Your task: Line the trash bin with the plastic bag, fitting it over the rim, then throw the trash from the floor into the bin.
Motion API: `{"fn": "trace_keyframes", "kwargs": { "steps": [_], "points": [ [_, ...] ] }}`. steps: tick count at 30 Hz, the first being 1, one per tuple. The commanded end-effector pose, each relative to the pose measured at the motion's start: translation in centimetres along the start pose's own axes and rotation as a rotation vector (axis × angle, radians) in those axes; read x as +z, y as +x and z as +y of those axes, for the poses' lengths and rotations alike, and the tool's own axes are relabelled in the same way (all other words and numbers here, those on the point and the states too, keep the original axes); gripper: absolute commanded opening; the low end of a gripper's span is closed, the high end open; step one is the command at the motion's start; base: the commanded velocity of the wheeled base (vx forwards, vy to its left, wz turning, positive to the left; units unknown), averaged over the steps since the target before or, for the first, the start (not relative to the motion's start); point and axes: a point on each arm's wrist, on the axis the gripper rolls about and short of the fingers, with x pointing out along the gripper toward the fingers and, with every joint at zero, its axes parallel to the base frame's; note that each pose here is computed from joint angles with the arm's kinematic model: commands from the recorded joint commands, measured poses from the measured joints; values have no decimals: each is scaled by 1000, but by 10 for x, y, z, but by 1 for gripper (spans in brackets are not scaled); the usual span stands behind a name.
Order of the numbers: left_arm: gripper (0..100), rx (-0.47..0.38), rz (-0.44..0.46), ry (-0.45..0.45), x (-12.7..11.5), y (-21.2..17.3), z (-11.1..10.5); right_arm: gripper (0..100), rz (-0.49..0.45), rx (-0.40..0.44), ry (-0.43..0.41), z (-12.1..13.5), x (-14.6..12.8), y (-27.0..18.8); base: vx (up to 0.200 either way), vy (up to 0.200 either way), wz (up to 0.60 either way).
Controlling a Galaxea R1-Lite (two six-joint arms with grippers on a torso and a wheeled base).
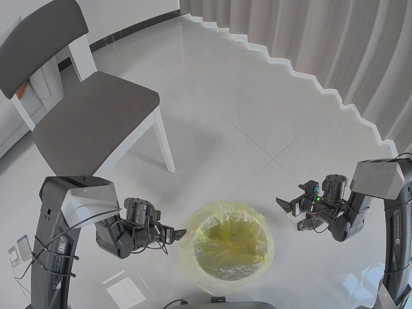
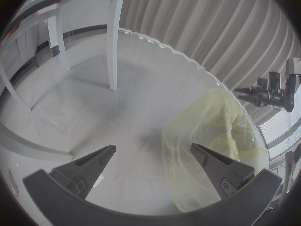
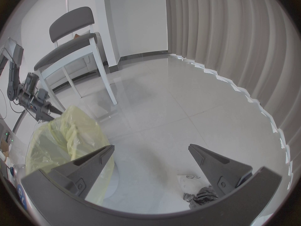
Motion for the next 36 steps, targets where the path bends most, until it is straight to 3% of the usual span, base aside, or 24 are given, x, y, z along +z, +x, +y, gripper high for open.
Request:
{"fn": "trace_keyframes", "kwargs": {
  "steps": [1, 7, 12, 16, 21, 28, 36],
  "points": [
    [100, -1, -8, 38, 23, 14, -1, 100, -104, -67, -4, -25, 43, -26, 0, 0, 0],
    [100, -22, -12, 58, 35, 25, -10, 100, -103, -125, 11, -46, 54, -45, 0, 0, 0],
    [100, -6, -63, 37, 41, 4, -1, 100, -60, -165, 41, -71, 41, -51, 0, 0, 0],
    [100, 3, -175, 44, 52, -22, 2, 100, 4, -183, 48, -81, 16, -44, 0, 0, 0],
    [100, -20, -275, 49, 74, -55, 5, 100, 113, -209, -14, -98, -27, -39, 0, 0, 0],
    [100, -45, -327, 55, 89, -81, -1, 100, 206, -198, 27, -105, -68, -21, 0, 0, 0],
    [100, -43, -350, 56, 90, -86, 0, 100, 304, -143, 83, -113, -61, -4, 0, 0, 0]
  ]
}}
